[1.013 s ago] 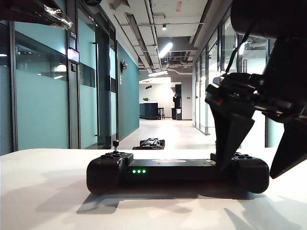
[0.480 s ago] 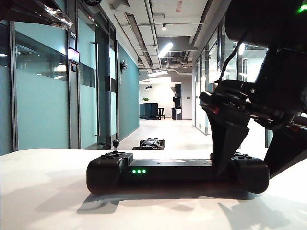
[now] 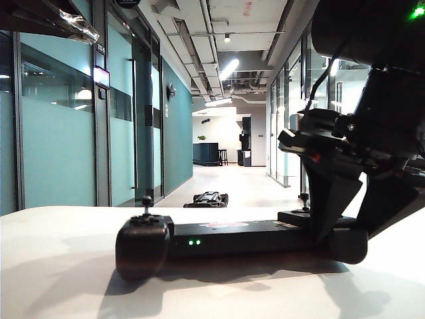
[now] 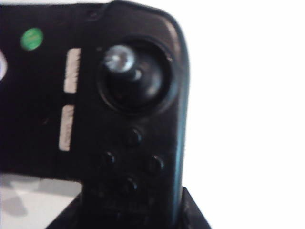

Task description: Push the left joystick on the remote control sitting on the white table forward to make the robot dog walk in a straight line until it approaches the door.

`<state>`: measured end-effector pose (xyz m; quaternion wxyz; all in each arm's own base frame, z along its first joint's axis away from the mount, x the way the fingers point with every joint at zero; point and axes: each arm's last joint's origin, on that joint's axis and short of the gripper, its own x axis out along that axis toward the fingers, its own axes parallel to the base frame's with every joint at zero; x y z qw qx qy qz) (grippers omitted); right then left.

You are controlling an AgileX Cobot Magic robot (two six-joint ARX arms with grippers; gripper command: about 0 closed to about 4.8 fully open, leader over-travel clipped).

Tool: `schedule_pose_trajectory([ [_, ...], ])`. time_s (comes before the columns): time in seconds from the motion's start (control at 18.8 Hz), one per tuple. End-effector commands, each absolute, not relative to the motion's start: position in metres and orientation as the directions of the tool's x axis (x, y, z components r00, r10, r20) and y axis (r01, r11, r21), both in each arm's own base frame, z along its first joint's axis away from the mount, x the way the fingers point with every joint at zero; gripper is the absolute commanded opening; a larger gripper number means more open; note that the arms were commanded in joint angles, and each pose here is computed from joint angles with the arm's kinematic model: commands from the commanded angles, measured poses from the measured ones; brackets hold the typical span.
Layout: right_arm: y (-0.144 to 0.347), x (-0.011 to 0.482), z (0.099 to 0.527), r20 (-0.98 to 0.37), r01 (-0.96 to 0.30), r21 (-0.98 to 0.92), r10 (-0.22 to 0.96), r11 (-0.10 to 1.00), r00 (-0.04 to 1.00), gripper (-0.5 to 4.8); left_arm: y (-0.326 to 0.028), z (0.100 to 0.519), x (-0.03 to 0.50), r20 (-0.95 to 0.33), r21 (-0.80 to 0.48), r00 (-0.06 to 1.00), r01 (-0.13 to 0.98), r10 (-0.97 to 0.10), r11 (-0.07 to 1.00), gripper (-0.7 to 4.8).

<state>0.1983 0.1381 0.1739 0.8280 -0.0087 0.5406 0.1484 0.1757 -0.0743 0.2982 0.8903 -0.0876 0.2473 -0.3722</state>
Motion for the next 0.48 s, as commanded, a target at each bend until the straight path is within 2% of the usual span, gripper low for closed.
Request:
schedule_pose_trajectory([
  [0.05, 0.14, 0.2, 0.176, -0.886, -0.243, 0.174, 0.259, 0.954, 0.385, 1.65, -0.075, 0.3, 0.175, -0.361, -0.347, 0.586, 0.638, -0.726, 0.688, -0.06],
  [0.48, 0.137, 0.202, 0.177, -0.877, -0.079, 0.13, 0.152, 0.988, 0.456, 1.56, -0.088, 0.273, 0.201, -0.447, -0.358, 0.472, 0.684, -0.76, 0.636, -0.06],
])
